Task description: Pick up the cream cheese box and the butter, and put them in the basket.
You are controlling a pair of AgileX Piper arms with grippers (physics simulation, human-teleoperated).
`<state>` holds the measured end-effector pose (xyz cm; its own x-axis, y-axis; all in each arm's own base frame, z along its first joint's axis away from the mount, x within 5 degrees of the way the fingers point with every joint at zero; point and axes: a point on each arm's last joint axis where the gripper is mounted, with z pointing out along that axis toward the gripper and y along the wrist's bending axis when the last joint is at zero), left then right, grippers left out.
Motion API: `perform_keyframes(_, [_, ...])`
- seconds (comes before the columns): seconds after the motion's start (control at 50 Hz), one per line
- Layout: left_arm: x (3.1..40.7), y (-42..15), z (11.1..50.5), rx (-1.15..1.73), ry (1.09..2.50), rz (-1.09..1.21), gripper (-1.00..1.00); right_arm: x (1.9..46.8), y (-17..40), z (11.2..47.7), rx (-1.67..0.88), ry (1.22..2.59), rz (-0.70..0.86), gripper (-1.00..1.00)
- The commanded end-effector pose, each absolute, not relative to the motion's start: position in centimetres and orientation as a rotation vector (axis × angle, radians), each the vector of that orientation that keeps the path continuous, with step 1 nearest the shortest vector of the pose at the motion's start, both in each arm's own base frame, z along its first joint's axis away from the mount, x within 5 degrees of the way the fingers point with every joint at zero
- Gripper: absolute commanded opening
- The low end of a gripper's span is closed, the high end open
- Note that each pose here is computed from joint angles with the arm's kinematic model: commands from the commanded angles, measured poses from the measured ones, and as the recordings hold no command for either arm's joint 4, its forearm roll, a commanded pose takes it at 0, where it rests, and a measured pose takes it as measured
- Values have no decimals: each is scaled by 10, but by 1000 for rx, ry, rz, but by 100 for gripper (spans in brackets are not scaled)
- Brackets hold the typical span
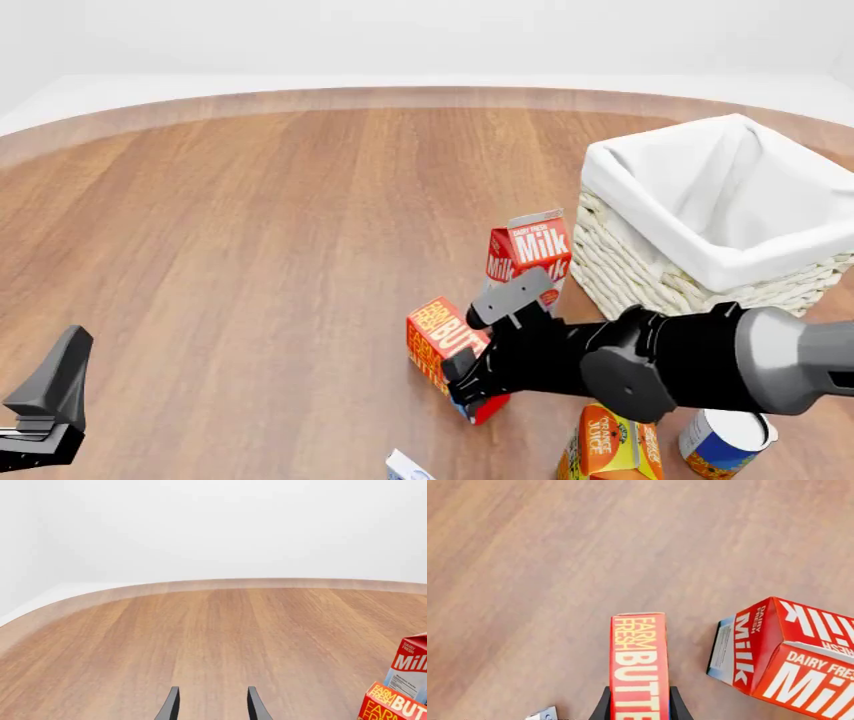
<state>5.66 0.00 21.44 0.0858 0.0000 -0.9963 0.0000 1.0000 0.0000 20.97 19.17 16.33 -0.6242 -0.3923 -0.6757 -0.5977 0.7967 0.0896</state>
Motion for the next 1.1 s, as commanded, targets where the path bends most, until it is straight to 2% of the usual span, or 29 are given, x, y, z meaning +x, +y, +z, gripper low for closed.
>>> perform_keyframes(0.02, [57, 0, 214, 0, 1485, 0, 100, 210, 191, 166, -727, 2316, 406, -100])
perform_keyframes(0.34, [57, 0, 214, 0, 1485, 0, 100, 209, 190, 178, -736, 2294, 406, -100])
perform_keyframes(0.9, [57, 0, 214, 0, 1485, 0, 100, 195, 169, 252, -762, 2159, 397, -100])
perform_keyframes(1.1, [57, 0, 214, 0, 1485, 0, 100, 188, 161, 297, -768, 2046, 399, -100])
